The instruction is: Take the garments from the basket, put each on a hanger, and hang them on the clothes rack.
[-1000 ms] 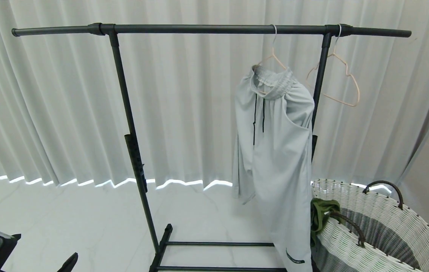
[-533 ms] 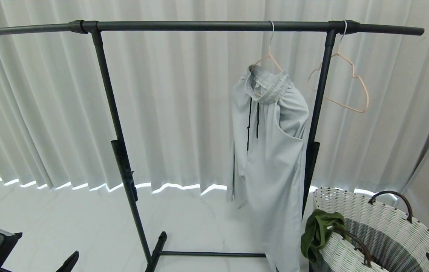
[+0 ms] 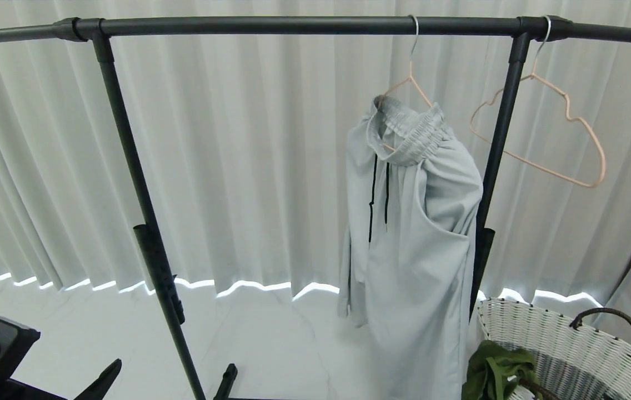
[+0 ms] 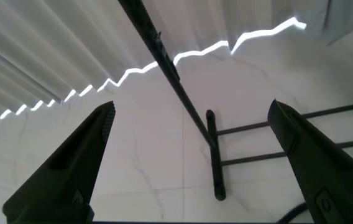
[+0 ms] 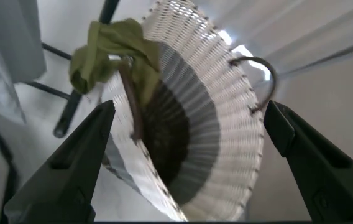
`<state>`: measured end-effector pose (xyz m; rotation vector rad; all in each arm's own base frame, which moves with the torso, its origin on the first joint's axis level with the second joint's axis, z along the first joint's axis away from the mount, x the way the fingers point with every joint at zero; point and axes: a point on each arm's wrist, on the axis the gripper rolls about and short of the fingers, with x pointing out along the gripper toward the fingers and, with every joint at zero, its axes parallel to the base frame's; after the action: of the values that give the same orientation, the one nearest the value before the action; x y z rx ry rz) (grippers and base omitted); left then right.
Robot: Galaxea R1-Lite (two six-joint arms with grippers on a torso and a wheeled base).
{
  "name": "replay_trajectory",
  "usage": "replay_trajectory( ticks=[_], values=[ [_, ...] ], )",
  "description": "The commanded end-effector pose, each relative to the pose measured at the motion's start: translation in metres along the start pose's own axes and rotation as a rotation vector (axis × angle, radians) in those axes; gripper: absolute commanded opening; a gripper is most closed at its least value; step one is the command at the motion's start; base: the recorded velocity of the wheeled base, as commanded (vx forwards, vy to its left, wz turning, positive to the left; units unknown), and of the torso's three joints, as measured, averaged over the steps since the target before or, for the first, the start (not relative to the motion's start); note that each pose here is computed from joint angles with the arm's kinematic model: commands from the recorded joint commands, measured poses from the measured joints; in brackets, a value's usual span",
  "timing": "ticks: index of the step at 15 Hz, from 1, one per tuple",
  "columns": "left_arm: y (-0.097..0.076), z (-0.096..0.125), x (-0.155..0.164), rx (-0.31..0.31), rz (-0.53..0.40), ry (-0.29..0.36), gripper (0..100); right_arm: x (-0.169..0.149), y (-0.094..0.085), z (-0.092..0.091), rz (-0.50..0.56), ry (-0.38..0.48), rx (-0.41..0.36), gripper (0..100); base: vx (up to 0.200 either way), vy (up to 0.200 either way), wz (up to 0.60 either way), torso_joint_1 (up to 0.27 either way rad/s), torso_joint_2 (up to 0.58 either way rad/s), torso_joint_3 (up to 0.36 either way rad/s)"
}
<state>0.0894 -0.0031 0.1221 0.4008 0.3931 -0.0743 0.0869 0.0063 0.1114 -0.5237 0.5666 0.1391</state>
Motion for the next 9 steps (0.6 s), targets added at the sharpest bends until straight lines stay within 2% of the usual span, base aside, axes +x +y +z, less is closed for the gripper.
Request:
replay_trajectory(
  ticks=[1, 5, 8, 9],
  values=[
    [0.0, 0.001, 0.006, 0.002, -0.013, 0.03, 100, 0.011, 0.003, -0.001, 0.062, 0.062, 0.013, 100, 0.0, 0.0, 0.0, 0.0, 0.0, 0.0],
    [-0.002, -0.002, 0.008, 0.007, -0.035, 0.043, 100, 0.035, 0.011, -0.004, 0.163, 0.203, 0.092, 100, 0.0, 0.0, 0.0, 0.0, 0.0, 0.0],
    [-0.002, 0.0, 0.009, 0.013, -0.06, 0.036, 100, 0.054, 0.027, 0.004, 0.253, 0.252, 0.16, 100, 0.0, 0.0, 0.0, 0.0, 0.0, 0.0],
    [-0.003, -0.001, 0.009, 0.013, -0.066, 0.042, 100, 0.07, 0.037, 0.009, 0.283, 0.263, 0.178, 100, 0.0, 0.0, 0.0, 0.0, 0.0, 0.0]
  ],
)
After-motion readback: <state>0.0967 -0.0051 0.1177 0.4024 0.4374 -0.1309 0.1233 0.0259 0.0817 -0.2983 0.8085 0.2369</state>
